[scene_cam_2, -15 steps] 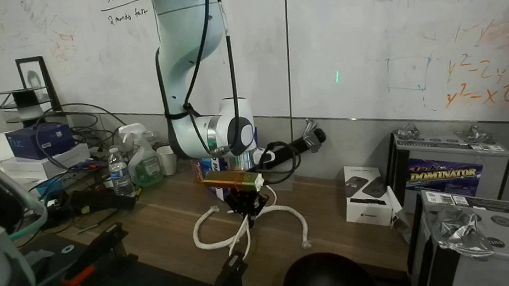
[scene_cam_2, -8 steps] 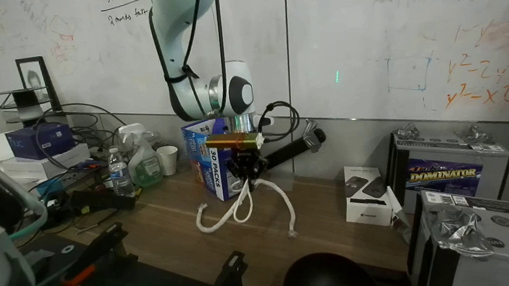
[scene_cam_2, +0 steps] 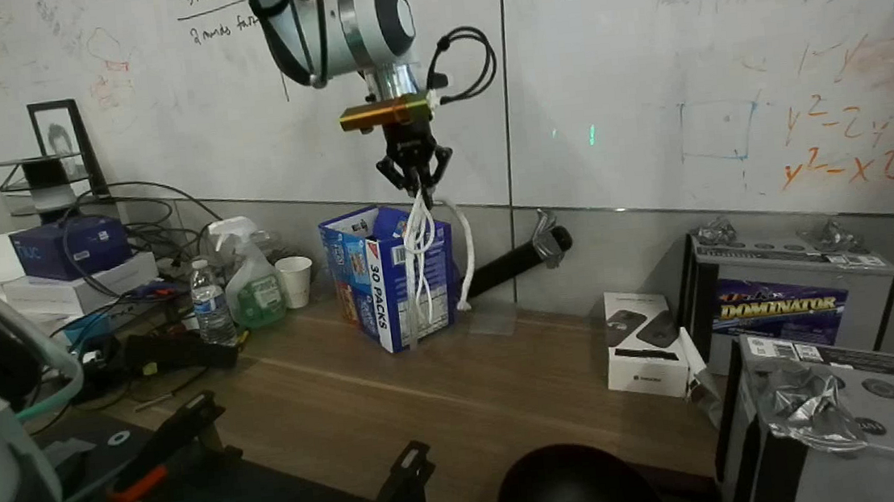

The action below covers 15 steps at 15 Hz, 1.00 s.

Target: Put the white ropes inside the blue box

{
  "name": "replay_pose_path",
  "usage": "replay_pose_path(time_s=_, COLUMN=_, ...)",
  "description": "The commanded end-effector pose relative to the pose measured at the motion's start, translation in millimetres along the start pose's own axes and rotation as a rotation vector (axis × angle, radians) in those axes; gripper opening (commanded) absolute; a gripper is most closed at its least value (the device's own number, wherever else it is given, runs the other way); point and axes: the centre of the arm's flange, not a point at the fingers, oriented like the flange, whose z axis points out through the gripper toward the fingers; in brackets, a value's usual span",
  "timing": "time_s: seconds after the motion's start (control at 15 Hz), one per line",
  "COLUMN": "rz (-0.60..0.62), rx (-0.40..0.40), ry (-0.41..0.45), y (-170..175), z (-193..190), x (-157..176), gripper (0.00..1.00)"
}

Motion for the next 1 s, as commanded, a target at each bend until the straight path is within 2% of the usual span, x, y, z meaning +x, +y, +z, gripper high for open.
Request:
replay_pose_path(time_s=0.0, rz=0.026, rx=-0.065, ry=0.066, y=-14.7, z=-94.0, x=33.0, gripper=0.03)
replay_pose_path(time_s=0.4, rz=0.083, rx=-0.118, ry=0.178, y=-47.5, z=-201.5, x=54.1, gripper=0.03)
replay_pose_path(time_s=0.67, rz=0.112, rx=-0.138, ry=0.24, y=-73.7, z=-248.2, x=60.1, gripper=0.03)
replay_pose_path(time_s=0.93, rz=0.14, rx=-0.149, ry=0.268, y=-93.1, z=-276.7, x=64.9, gripper=0.03)
